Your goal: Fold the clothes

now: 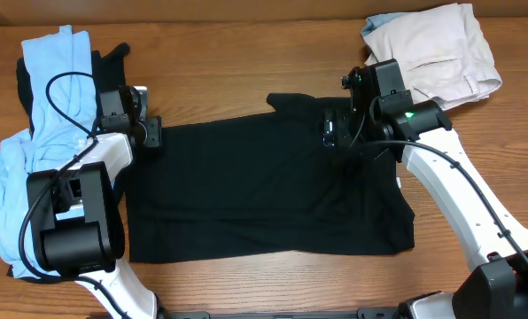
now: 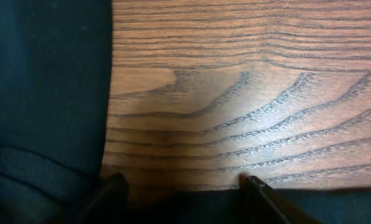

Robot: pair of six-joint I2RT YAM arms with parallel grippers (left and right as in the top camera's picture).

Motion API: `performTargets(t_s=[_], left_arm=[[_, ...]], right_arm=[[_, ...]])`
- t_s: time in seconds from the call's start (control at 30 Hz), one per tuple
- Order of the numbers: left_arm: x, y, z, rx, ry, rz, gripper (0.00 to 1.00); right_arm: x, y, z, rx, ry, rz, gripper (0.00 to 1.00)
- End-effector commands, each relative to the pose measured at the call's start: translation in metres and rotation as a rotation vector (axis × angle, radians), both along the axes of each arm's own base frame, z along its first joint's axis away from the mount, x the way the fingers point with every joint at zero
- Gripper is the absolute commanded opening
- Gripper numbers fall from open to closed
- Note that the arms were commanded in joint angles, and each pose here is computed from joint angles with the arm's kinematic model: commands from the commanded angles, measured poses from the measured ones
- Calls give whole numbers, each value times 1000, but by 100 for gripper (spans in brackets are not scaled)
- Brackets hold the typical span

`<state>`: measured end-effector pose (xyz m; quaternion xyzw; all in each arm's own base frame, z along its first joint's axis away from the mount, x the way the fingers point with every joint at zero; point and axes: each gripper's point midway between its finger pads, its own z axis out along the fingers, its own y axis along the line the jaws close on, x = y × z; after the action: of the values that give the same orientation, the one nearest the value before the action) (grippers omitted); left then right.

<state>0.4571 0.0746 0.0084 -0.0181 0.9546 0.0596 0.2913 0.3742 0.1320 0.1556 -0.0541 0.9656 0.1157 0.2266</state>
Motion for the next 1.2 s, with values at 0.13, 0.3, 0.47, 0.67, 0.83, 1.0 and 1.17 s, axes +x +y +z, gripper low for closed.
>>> performTargets(t_s=[0.13,0.3,0.47,0.67,0.83,1.0,1.17], left_arm=[[-11,4,-14,-2,66,30,21],[-24,3,-22,-6,127,33,4],[-29,6,-10,-35,199,108,4],[-17,18,34,16,234,139,37],[-2,28,62,74,202,125,78],[-5,22,39,72,267,42,76],[-22,16,0,47,393,4,73]], right_arm=[[3,1,4,3,-16,6,89],[6,1,6,6,-26,5,86],[10,2,8,11,-45,3,84],[12,2,9,14,-55,3,84],[11,2,9,12,-50,3,84],[10,2,8,12,-47,4,84],[10,2,8,9,-48,7,84]])
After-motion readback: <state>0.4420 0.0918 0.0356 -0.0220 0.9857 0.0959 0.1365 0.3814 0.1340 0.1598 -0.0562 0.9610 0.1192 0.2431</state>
